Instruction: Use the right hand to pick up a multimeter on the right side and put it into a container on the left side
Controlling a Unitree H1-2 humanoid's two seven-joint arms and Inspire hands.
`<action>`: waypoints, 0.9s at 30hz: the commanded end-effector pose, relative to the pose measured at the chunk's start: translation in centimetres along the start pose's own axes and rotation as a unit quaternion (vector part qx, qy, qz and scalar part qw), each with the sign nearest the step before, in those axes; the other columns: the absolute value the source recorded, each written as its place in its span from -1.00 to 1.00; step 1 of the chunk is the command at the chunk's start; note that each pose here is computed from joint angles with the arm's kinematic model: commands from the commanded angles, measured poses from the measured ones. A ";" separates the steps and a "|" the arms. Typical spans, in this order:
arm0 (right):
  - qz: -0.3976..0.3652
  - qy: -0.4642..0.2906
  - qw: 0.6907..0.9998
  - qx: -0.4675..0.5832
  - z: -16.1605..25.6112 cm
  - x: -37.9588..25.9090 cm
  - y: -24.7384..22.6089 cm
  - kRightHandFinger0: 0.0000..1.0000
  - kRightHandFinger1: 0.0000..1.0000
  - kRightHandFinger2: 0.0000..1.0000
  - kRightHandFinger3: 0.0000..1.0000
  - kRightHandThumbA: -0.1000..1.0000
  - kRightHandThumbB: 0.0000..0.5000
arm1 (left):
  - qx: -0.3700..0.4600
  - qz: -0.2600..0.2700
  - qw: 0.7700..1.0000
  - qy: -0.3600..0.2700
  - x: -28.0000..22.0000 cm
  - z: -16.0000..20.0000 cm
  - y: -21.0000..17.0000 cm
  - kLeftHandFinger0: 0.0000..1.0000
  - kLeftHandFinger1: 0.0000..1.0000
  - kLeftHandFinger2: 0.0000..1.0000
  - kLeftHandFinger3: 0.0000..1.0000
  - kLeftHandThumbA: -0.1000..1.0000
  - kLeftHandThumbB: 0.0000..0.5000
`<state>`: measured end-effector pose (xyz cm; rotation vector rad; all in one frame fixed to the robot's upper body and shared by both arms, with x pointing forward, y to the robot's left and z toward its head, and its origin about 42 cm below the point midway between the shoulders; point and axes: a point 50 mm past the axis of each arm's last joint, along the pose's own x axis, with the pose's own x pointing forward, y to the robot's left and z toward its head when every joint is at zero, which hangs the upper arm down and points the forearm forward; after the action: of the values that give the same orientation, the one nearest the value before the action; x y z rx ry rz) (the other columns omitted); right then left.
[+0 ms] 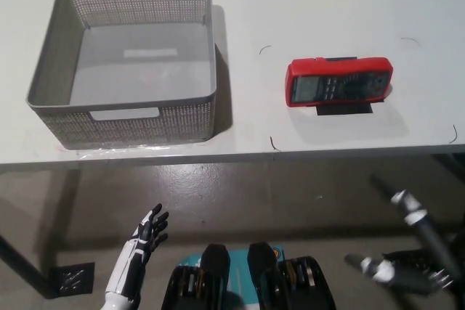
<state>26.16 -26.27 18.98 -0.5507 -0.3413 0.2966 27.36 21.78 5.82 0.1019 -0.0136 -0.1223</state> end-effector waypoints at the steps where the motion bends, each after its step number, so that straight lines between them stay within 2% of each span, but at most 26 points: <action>1: -0.013 -0.021 0.994 -0.108 3.6 2.3 -5.1 1.00 1.00 1.00 1.00 1.00 0.81 | -0.002 -0.002 0.999 -0.039 0.8 1.2 0.2 1.00 1.00 1.00 1.00 1.00 0.35; 2: -0.016 -0.024 0.992 -0.121 4.2 3.2 -6.2 1.00 1.00 1.00 1.00 1.00 0.84 | -0.005 -0.001 0.999 -0.038 0.7 1.1 0.2 1.00 1.00 1.00 1.00 1.00 0.34; 4: -0.008 -0.024 0.988 -0.153 5.4 4.9 -8.2 1.00 1.00 1.00 1.00 1.00 0.66 | -0.004 -0.003 0.999 -0.037 0.6 1.1 0.2 1.00 1.00 1.00 1.00 1.00 0.31; 7: 0.002 -0.019 0.983 -0.180 6.3 7.2 -10.0 1.00 1.00 1.00 1.00 1.00 0.50 | 0.001 -0.006 0.999 -0.038 0.5 0.9 0.3 1.00 1.00 1.00 1.00 1.00 0.27; 10: 0.023 -0.007 0.975 -0.220 6.8 10.5 -11.8 1.00 1.00 1.00 1.00 1.00 0.48 | 0.001 -0.006 0.999 -0.035 0.3 0.9 0.5 1.00 1.00 1.00 1.00 1.00 0.33; 12: 0.041 0.006 0.971 -0.236 7.1 12.3 -12.7 1.00 1.00 1.00 1.00 1.00 0.43 | 0.004 -0.006 0.999 -0.035 0.3 0.8 0.5 1.00 1.00 1.00 1.00 1.00 0.28; 15: 0.089 0.038 0.962 -0.255 7.2 16.2 -14.2 1.00 1.00 1.00 1.00 1.00 0.51 | 0.005 -0.006 0.999 -0.033 0.2 0.6 0.4 1.00 1.00 1.00 1.00 1.00 0.24; 18: 0.113 0.062 0.956 -0.264 7.2 19.2 -14.7 1.00 1.00 1.00 1.00 1.00 0.67 | 0.004 -0.010 0.999 -0.032 0.2 0.5 0.4 1.00 1.00 1.00 1.00 1.00 0.23; 19: 0.128 0.083 0.951 -0.270 7.3 21.5 -14.8 1.00 1.00 1.00 1.00 1.00 0.73 | 0.008 -0.007 0.999 -0.031 0.2 0.5 0.4 1.00 1.00 1.00 1.00 1.00 0.17; 21: 0.142 0.110 0.945 -0.274 7.4 24.1 -14.6 1.00 1.00 1.00 1.00 1.00 0.84 | 0.009 -0.008 0.999 -0.032 0.3 0.6 0.5 1.00 1.00 1.00 1.00 1.00 0.23; 27: 0.166 0.168 0.929 -0.284 7.6 29.3 -13.5 1.00 1.00 1.00 1.00 1.00 0.88 | 0.005 -0.012 0.999 -0.031 0.3 0.4 0.2 1.00 1.00 1.00 1.00 1.00 0.27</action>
<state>49.66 -24.92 35.58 -1.1535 -0.0508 0.4435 27.24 21.90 5.58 0.1052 -0.0181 -0.1308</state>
